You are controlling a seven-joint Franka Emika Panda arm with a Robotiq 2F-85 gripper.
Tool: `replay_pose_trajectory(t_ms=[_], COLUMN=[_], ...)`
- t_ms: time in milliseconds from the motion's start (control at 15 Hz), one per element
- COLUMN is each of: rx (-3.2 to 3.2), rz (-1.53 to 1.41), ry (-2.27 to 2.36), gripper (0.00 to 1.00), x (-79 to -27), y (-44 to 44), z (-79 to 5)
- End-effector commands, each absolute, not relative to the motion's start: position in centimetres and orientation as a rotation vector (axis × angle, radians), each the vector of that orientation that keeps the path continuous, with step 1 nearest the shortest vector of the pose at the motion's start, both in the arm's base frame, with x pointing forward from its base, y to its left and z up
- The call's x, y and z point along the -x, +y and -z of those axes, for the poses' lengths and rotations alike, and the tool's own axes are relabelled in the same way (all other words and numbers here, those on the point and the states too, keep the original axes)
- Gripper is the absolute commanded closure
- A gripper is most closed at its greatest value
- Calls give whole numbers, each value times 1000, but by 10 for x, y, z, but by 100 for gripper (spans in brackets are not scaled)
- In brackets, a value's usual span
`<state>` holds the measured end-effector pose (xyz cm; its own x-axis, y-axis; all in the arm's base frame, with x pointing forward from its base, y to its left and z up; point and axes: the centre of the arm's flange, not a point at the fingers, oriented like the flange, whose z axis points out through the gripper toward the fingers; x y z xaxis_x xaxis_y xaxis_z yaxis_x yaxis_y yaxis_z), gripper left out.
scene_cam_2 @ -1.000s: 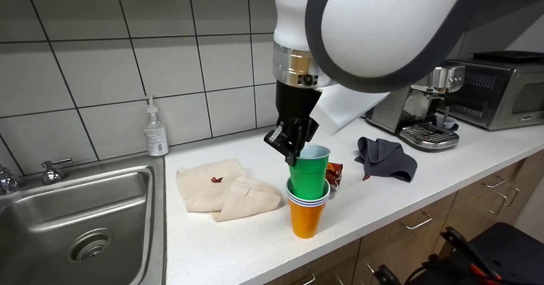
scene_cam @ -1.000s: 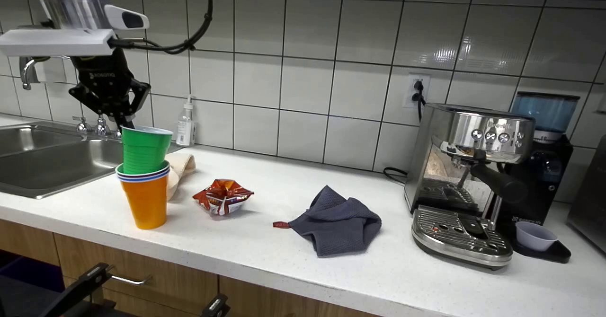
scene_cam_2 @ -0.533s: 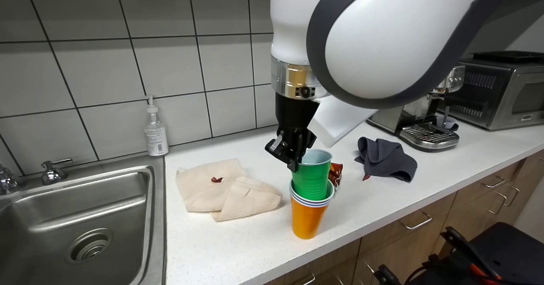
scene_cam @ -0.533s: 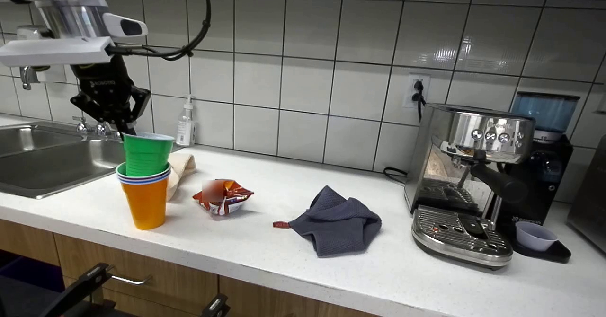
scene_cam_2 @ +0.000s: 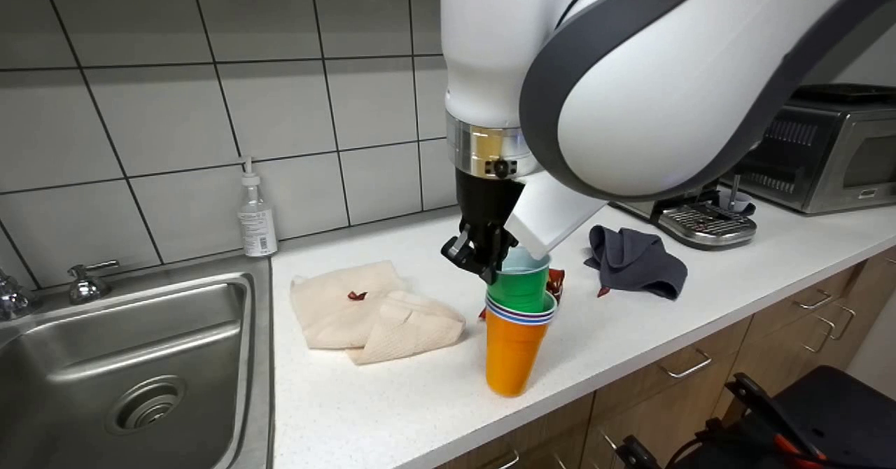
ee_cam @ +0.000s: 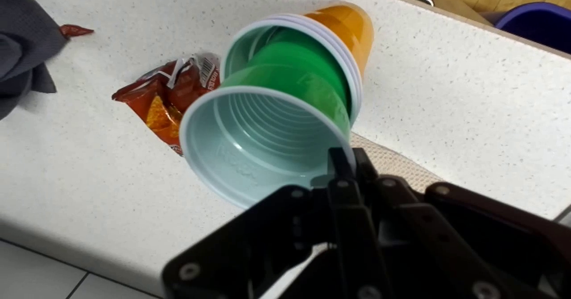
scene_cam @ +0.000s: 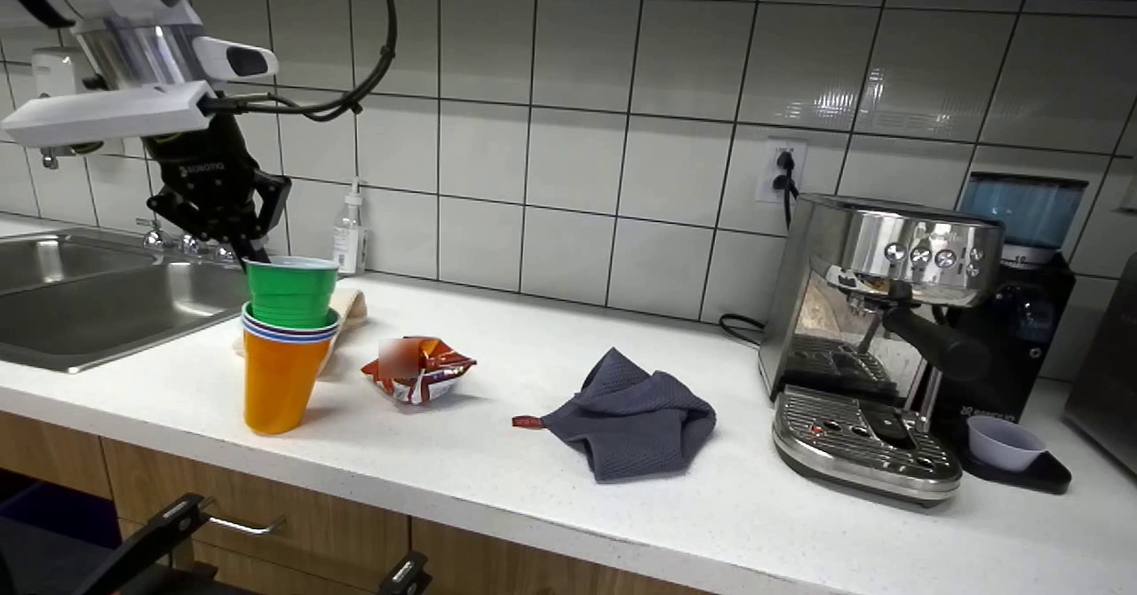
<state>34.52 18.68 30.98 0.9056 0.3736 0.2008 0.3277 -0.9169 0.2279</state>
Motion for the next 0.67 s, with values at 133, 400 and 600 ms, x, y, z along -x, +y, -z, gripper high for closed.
replay_pose_trajectory(t_ms=[133, 400, 600], rx=[-2870, -2879, -2888], rz=[-396, -401, -404], ry=[500, 493, 488], gripper=[99, 99, 99], x=[-342, -341, -340], y=[190, 193, 195], z=[-296, -292, -290])
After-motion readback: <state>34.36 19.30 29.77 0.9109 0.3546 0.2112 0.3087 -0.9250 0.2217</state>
